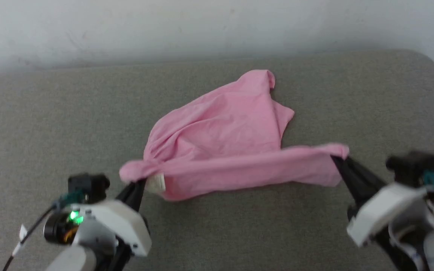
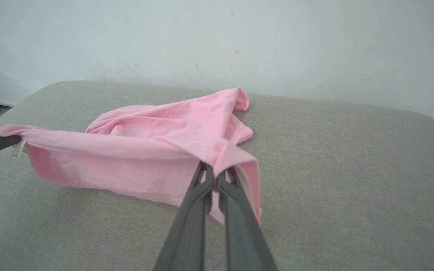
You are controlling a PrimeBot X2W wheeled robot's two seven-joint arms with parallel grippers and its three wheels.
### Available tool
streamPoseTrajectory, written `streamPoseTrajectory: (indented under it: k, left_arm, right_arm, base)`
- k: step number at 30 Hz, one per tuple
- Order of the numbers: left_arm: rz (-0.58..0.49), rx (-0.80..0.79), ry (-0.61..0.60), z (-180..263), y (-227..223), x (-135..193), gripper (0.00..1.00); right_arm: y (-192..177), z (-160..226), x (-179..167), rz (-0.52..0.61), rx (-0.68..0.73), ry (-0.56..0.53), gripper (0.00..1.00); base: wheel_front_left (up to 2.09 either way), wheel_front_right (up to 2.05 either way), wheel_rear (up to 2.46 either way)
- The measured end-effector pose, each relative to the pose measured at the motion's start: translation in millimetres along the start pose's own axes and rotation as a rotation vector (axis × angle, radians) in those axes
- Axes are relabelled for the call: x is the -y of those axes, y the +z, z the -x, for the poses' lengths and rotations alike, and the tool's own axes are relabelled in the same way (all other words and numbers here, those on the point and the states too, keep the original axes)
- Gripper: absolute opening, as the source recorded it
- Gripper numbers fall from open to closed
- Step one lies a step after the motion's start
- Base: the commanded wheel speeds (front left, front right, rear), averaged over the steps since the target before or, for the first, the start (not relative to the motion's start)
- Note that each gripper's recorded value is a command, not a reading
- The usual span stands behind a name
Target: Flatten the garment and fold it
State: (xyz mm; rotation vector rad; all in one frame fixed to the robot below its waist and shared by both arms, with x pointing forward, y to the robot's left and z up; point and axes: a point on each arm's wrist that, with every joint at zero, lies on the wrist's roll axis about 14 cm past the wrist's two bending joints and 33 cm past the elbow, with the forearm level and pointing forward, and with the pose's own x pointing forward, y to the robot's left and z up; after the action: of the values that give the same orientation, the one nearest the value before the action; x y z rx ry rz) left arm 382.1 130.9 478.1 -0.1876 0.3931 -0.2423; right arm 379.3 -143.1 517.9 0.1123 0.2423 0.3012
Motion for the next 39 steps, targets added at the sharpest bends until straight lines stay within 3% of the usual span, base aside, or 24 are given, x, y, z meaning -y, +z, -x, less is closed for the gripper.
streamPoseTrajectory:
  k: [13, 23, 24, 26, 27, 28, 29, 30, 31, 39]
  left_arm:
    - [0.023, 0.016, -0.016, -96, 30, -18, 0.0]
    - [0.081, -0.051, 0.068, -124, -3, -52, 0.0]
    - [0.091, -0.063, 0.069, -125, -7, -53, 0.0]
    - [0.11, -0.073, 0.065, -127, -14, -53, 0.0]
    - [0.11, -0.073, 0.065, -127, -14, -53, 0.2]
    - [0.147, -0.069, 0.039, -129, -17, -47, 0.4]
    - [0.154, -0.076, 0.034, -129, -19, -46, 0.48]
    - [0.156, -0.073, 0.037, -129, -20, -45, 0.93]
    - [0.161, -0.067, 0.038, -128, -20, -45, 1.0]
    - [0.139, 0.035, 0.077, -107, -8, -47, 1.0]
  right_arm:
    - [30, -154, 18, 0.018, -0.02, 0.095, 0.0]
    - [-15, -222, 16, -0.011, -0.099, 0.107, 0.0]
    - [-21, -225, 17, -0.015, -0.107, 0.105, 0.02]
    - [-34, -229, 16, -0.02, -0.125, 0.102, 0.61]
    - [-34, -229, 16, -0.02, -0.125, 0.102, 0.97]
    - [-41, -232, 15, -0.022, -0.115, 0.099, 1.0]
    - [-44, -231, 14, -0.023, -0.116, 0.098, 1.0]
    - [-47, -230, 13, -0.024, -0.114, 0.098, 1.0]
    - [-47, -229, 12, -0.022, -0.096, 0.1, 1.0]
    - [-15, -206, -4, 0.036, 0.08, 0.142, 1.0]
  base:
    - [0.0, 0.0, 0.0]
    - [0.0, 0.0, 0.0]
    - [0.0, 0.0, 0.0]
    - [0.0, 0.0, 0.0]
    - [0.0, 0.0, 0.0]
    - [0.0, 0.0, 0.0]
    - [0.0, 0.0, 0.0]
    - [0.0, 0.0, 0.0]
    - [0.0, 0.0, 0.0]
    - [0.0, 0.0, 0.0]
